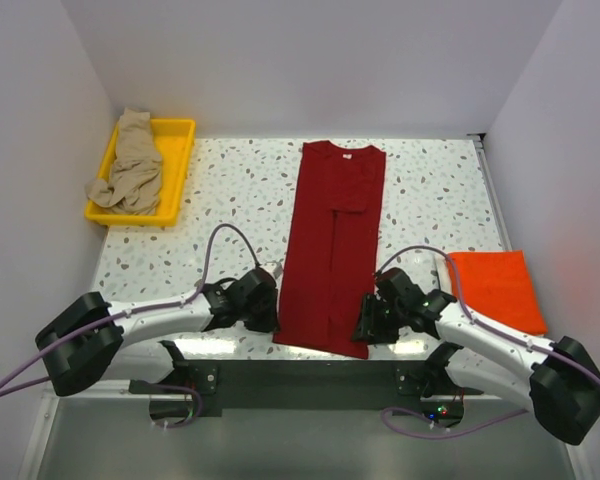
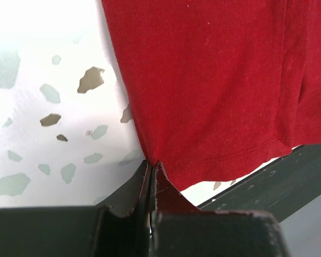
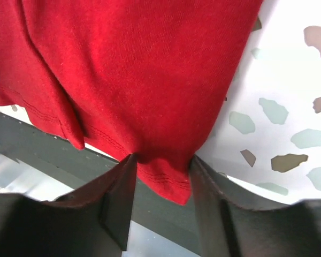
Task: Fold and stack the t-shirts
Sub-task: Fold the tshirt
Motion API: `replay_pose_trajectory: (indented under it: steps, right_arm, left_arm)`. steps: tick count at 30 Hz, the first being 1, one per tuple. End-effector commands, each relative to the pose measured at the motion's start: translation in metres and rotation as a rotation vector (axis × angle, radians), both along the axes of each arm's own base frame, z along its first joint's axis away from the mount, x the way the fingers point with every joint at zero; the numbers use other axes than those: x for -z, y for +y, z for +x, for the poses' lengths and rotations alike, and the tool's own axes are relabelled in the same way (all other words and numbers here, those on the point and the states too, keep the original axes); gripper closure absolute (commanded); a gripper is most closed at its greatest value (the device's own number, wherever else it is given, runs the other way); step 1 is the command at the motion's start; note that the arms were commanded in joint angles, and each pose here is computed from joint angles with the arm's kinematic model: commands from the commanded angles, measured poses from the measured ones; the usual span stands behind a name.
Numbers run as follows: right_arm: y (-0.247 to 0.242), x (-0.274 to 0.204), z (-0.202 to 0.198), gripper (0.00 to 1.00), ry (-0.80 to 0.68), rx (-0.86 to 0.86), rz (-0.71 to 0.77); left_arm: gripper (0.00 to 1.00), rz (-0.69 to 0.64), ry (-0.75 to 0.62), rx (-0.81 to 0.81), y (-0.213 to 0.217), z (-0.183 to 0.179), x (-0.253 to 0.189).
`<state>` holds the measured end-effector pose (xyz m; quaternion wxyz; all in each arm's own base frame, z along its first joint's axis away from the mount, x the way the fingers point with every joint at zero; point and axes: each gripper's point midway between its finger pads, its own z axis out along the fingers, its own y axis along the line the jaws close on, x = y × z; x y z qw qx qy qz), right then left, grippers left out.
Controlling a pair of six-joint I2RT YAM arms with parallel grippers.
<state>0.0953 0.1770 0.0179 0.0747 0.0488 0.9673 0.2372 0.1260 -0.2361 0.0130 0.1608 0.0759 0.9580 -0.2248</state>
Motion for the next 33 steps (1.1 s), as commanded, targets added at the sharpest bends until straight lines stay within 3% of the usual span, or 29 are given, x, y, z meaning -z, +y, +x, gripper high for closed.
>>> replay_pose_trajectory:
  steps: [1, 3, 7, 10, 14, 25, 28, 30, 33]
  right_arm:
    - [-0.018, 0.023, -0.024, 0.55, 0.106, 0.001, -0.076]
    - [-0.019, 0.025, -0.028, 0.64, 0.122, 0.002, -0.073]
    - [-0.023, 0.029, -0.035, 0.71, 0.153, 0.001, -0.091]
    - [-0.026, 0.029, -0.041, 0.69, 0.177, 0.005, -0.097]
    - [-0.025, 0.027, -0.052, 0.58, 0.211, 0.021, -0.056]
    - [-0.02, 0.031, -0.062, 0.57, 0.264, 0.044, -0.009]
    - [-0.022, 0.033, -0.061, 0.65, 0.266, 0.036, -0.027]
    - [-0.024, 0.033, -0.061, 0.81, 0.269, 0.029, -0.043]
    - [-0.033, 0.032, -0.065, 0.95, 0.275, 0.002, -0.094]
  left_arm:
    - [1.0, -0.023, 0.013, -0.019, 0.002, -0.006, -0.001]
    - [1.0, -0.028, 0.015, -0.02, 0.003, -0.007, -0.001]
    - [1.0, -0.04, 0.018, -0.032, 0.005, -0.009, -0.002]
    - [1.0, -0.053, 0.015, -0.038, 0.005, -0.01, -0.004]
    - [1.0, -0.056, 0.015, -0.043, 0.008, -0.011, -0.003]
    - [1.0, -0.08, 0.016, -0.048, 0.008, -0.014, -0.003]
    - [1.0, -0.081, 0.012, -0.046, 0.009, -0.014, -0.005]
    - [1.0, -0.083, 0.006, -0.043, 0.009, -0.014, -0.007]
    - [1.0, -0.074, 0.005, -0.039, 0.011, -0.014, -0.009]
